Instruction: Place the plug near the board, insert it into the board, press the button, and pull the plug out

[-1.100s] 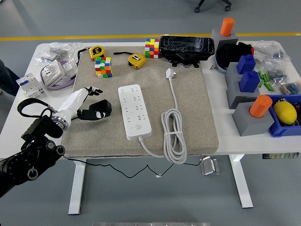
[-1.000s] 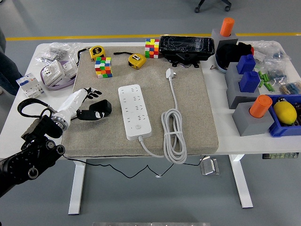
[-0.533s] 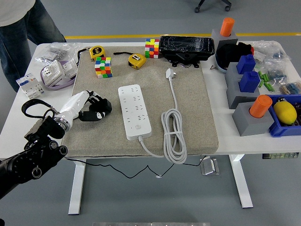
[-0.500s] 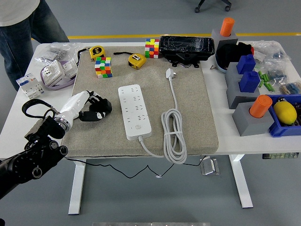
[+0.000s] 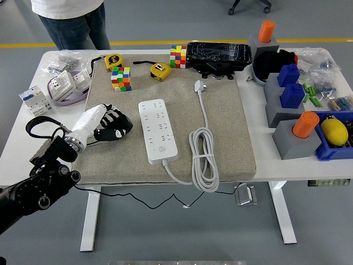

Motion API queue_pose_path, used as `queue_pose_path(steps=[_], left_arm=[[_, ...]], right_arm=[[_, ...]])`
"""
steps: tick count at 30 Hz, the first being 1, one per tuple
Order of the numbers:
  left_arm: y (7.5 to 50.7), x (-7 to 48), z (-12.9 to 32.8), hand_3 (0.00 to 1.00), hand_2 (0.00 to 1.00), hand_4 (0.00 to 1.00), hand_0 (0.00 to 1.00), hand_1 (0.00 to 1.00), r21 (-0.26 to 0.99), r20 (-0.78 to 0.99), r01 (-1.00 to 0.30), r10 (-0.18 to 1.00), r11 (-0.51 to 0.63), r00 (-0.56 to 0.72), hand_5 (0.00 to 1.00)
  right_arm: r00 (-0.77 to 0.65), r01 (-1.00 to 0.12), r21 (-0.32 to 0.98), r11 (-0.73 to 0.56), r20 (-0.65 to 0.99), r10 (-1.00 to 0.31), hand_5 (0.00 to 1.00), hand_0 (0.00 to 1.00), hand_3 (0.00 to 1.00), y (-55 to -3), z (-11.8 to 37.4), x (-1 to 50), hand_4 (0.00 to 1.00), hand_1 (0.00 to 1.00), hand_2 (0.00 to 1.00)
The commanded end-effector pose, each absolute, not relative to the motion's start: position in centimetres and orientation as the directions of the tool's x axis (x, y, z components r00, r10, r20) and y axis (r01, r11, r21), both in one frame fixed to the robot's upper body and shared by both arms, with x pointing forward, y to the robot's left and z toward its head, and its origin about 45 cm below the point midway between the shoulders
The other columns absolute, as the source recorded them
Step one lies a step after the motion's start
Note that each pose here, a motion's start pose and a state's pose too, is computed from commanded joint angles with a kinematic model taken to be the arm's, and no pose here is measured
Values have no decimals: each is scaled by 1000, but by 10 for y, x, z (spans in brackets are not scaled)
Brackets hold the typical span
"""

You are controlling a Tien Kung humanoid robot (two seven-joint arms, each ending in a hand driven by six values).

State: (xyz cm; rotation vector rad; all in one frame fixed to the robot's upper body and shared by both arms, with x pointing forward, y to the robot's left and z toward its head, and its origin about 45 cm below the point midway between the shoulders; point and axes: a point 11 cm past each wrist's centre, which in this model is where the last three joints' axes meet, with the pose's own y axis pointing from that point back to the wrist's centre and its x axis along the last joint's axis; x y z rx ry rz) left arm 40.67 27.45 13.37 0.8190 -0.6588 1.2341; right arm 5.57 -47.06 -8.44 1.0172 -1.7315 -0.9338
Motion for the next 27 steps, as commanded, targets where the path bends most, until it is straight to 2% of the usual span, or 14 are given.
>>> queue_pose_path(steps=[8, 15, 27], left_arm=[[255, 404, 151, 523, 380, 677, 379, 371, 99, 787, -971, 580, 218, 211, 2], [231, 403, 158, 520, 380, 672, 390, 369, 63, 790, -946, 563, 317, 241, 2], [224, 412, 150, 519, 391, 664, 414, 383, 89, 829, -939, 498, 331, 254, 2]], right_arm=[[-264, -238, 895, 377, 314, -912, 480, 599, 548, -470, -85, 56, 929, 625, 624], [-262, -238, 895, 377, 314, -912, 481, 599, 549, -470, -85, 56, 929, 625, 625], [-263, -238, 895, 377, 314, -912, 480, 599, 549, -470, -84, 56, 929, 625, 625]])
